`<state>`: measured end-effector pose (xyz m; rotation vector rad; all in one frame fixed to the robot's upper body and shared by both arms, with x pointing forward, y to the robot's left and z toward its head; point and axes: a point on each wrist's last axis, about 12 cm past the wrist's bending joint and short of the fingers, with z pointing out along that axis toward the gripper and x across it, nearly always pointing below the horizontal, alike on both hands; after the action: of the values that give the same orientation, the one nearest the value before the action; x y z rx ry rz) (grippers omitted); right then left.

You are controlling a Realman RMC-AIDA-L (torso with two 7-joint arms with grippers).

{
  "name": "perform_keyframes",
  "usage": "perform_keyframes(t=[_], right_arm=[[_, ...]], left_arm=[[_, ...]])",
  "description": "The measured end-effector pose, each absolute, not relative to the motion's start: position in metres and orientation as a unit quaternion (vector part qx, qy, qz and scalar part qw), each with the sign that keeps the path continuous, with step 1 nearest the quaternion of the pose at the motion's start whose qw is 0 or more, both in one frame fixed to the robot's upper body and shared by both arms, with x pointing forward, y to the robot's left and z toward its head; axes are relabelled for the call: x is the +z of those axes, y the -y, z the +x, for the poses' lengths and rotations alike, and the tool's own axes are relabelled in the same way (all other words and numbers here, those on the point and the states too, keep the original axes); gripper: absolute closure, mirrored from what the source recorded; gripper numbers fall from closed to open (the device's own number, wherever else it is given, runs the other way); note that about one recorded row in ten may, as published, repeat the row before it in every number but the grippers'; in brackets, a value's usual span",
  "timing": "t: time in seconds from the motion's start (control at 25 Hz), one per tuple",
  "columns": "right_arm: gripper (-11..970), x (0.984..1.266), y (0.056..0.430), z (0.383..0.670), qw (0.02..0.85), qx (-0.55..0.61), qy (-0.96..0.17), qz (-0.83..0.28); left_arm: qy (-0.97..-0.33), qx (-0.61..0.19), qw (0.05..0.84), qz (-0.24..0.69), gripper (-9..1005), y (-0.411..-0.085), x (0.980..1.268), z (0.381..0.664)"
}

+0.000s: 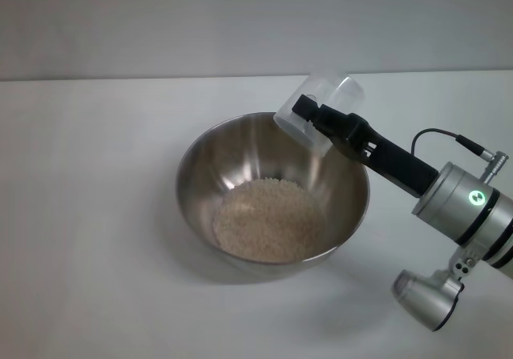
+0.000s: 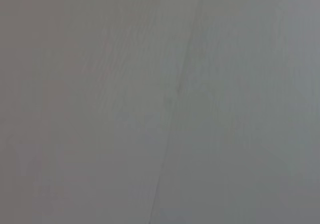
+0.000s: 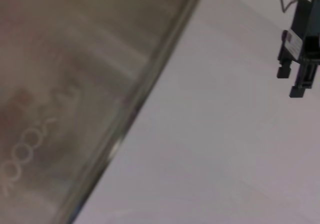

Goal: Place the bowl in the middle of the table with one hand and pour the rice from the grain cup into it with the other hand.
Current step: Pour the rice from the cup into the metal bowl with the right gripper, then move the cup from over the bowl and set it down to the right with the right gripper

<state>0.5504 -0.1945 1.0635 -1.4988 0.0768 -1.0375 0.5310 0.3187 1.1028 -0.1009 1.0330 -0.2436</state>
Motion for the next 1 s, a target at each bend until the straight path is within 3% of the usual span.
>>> perform_keyframes(t=[0.56, 1.0], right_arm=[[949, 1.063, 0.19, 0.548, 0.629, -0.438, -0.068, -0.639], [948, 1.078, 0.196, 0.527, 0.776, -0.33, -0.316, -0.435]], left_arm=[[-0.493, -0.117, 0.861, -0.048, 301, -0.318, 1.102, 0.53], [-0.493, -0.119, 0.861, -0.046, 301, -0.317, 1.102, 0.531]])
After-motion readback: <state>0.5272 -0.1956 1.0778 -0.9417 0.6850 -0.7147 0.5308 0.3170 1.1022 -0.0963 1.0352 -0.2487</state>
